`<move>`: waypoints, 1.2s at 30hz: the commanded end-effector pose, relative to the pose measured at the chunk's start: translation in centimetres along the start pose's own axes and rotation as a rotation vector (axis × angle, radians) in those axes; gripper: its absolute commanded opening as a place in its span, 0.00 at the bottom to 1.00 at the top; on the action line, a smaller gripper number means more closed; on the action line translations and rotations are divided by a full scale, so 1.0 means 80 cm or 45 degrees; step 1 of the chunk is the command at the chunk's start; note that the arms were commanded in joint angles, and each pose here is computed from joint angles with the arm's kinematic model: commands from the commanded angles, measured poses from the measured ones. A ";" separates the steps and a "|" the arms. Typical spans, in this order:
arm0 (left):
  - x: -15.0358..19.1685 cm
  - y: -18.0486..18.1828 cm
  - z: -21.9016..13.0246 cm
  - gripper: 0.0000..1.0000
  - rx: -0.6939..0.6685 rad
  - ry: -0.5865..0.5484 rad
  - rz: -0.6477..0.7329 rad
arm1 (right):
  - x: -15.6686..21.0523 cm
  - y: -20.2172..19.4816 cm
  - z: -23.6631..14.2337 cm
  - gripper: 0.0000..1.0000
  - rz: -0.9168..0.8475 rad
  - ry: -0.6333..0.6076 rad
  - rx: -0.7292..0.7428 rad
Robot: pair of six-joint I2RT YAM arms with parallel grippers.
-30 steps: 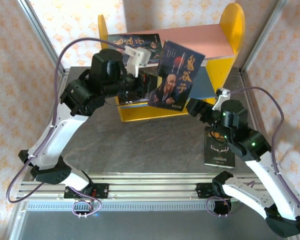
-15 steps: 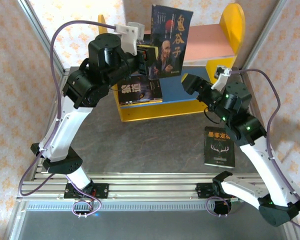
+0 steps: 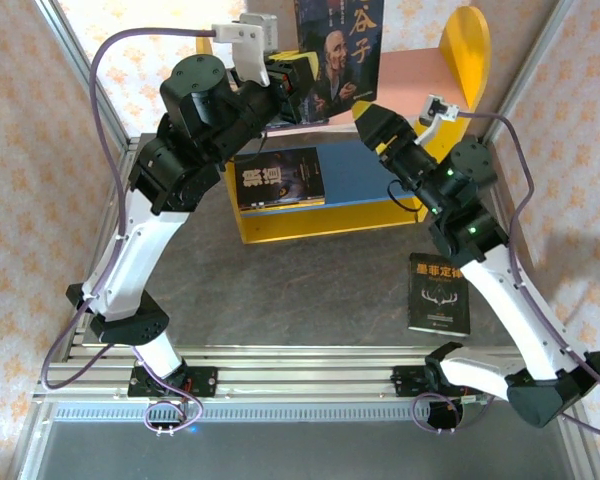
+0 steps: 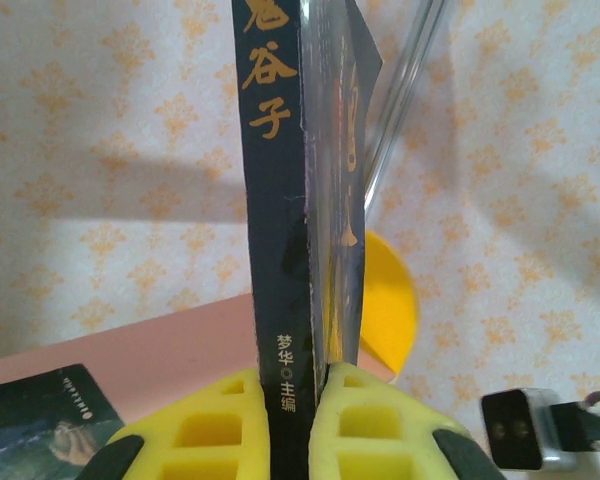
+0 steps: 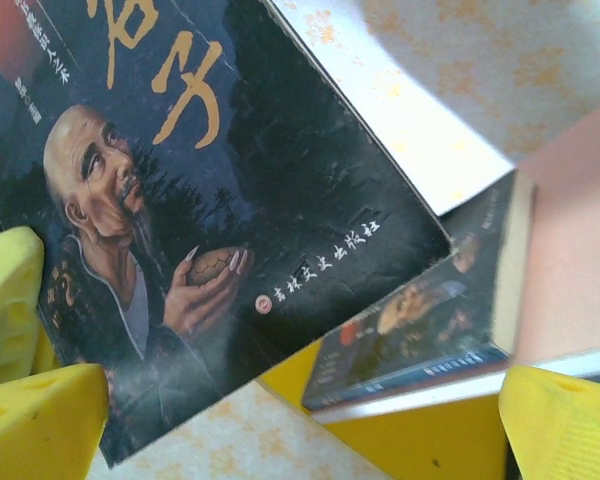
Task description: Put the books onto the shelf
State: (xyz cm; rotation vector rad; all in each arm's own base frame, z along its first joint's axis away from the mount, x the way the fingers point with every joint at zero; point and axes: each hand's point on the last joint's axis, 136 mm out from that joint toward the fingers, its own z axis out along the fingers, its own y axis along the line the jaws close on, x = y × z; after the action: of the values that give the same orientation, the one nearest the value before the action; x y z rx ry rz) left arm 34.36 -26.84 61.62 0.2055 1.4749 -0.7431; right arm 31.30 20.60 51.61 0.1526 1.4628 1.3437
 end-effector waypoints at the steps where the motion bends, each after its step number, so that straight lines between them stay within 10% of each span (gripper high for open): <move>1: -0.067 -0.025 -0.015 0.00 0.115 -0.247 -0.081 | -0.029 0.049 0.003 1.00 0.056 -0.085 -0.211; 19: -0.076 -0.032 -0.023 0.00 0.203 -0.330 -0.264 | -0.043 0.031 0.045 0.96 0.313 -0.243 -0.412; 36: -0.063 0.001 -0.033 0.00 0.056 -0.389 -0.297 | -0.049 0.030 0.053 0.25 0.321 -0.283 -0.435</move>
State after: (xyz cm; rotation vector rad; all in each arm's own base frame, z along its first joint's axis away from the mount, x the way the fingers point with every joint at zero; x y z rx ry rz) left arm 35.15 -26.21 61.19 -0.0006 1.3743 -0.9046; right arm 35.61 21.91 55.07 0.2979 1.0918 1.7091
